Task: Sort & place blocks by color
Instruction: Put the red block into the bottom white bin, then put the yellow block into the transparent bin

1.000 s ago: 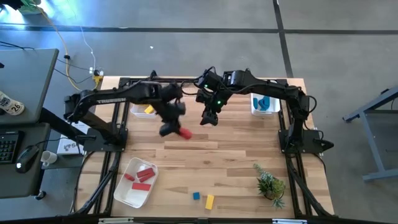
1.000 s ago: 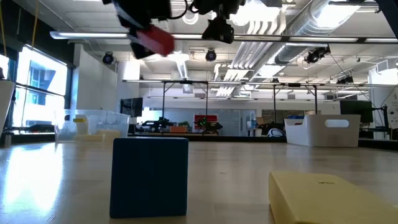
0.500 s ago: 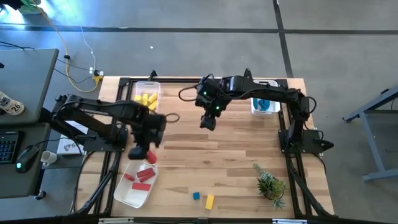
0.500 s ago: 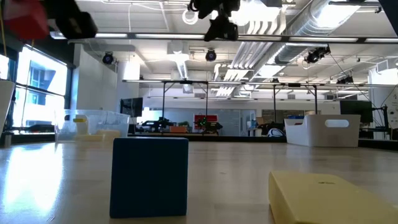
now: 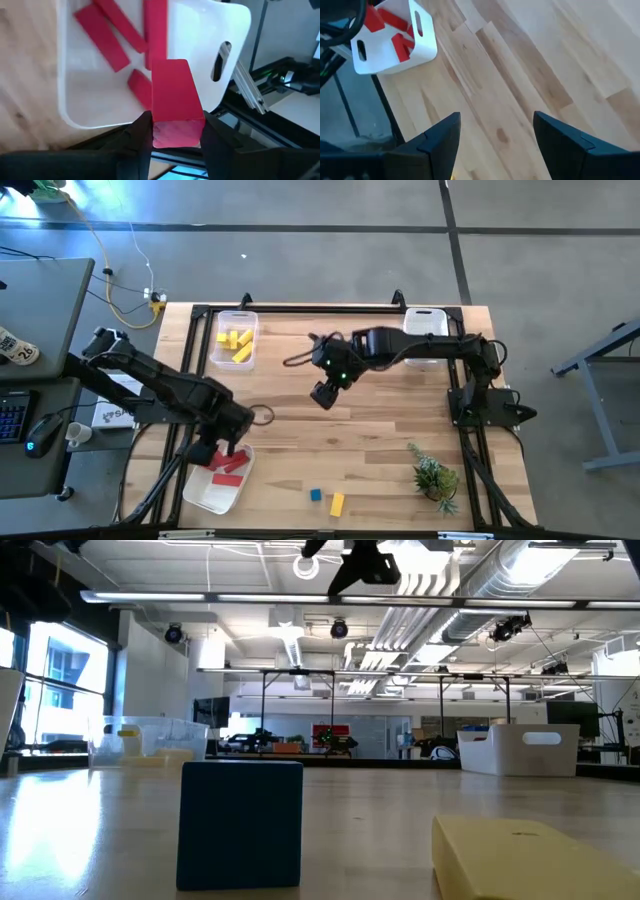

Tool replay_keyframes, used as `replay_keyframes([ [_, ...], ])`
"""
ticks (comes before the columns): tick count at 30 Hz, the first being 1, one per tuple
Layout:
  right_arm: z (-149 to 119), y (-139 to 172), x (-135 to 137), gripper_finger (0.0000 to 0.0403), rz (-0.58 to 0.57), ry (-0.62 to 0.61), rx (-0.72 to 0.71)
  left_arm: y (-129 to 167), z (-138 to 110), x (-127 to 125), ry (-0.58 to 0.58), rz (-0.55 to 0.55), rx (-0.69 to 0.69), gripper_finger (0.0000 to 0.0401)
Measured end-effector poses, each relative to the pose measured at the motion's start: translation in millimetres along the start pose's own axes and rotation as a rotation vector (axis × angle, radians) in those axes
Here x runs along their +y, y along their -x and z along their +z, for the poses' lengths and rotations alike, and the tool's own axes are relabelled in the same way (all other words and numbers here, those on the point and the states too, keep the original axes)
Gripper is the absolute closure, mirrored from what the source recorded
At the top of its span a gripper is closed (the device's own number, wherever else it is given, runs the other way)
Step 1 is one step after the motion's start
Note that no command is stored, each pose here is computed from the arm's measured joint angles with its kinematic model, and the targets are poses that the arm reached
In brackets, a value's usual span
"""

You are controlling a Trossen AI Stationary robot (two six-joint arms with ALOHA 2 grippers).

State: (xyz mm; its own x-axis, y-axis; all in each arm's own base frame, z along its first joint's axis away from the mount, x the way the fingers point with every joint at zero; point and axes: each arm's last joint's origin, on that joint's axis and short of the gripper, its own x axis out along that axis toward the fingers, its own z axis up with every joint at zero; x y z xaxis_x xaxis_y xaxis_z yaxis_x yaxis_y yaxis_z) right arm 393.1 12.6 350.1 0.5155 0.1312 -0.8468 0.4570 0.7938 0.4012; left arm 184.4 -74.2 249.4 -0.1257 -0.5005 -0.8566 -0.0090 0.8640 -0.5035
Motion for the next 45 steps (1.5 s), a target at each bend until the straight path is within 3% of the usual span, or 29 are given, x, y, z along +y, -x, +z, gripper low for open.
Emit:
replay_keyframes([
  [5,-20.3,-3.1,23.8,0.0167,-0.037,-0.047,-0.025,-8.8,0.2,-12.2,-0.046,0.044,-0.028,0.0288],
  [14,-59.9,-5.3,63.3,0.0167,-0.020,-0.072,-0.016,-14.2,-1.5,-20.1,-0.024,0.086,-0.044,0.0263],
  [20,-82.3,-4.6,83.1,0.0167,0.002,-0.243,-0.016,-15.7,-2.4,-22.3,0.016,0.094,-0.047,0.0232],
  [26,-104.2,-2.7,98.7,0.0167,-0.003,-0.430,-0.045,-16.5,-2.2,-21.5,0.032,0.185,-0.091,0.0196],
  [32,-123.3,-4.3,110.7,0.0167,-0.011,-0.542,-0.071,-16.4,-1.9,-21.1,0.089,0.196,-0.103,0.0191],
  [37,-137.8,-22.2,118.9,0.0167,-0.044,-0.607,-0.046,-15.9,-1.9,-21.3,0.117,0.198,-0.109,0.0194],
  [45,-161.0,-60.6,128.7,0.0167,-0.116,-0.708,0.048,0.3,4.0,-30.5,0.114,0.267,-0.230,0.0194],
])
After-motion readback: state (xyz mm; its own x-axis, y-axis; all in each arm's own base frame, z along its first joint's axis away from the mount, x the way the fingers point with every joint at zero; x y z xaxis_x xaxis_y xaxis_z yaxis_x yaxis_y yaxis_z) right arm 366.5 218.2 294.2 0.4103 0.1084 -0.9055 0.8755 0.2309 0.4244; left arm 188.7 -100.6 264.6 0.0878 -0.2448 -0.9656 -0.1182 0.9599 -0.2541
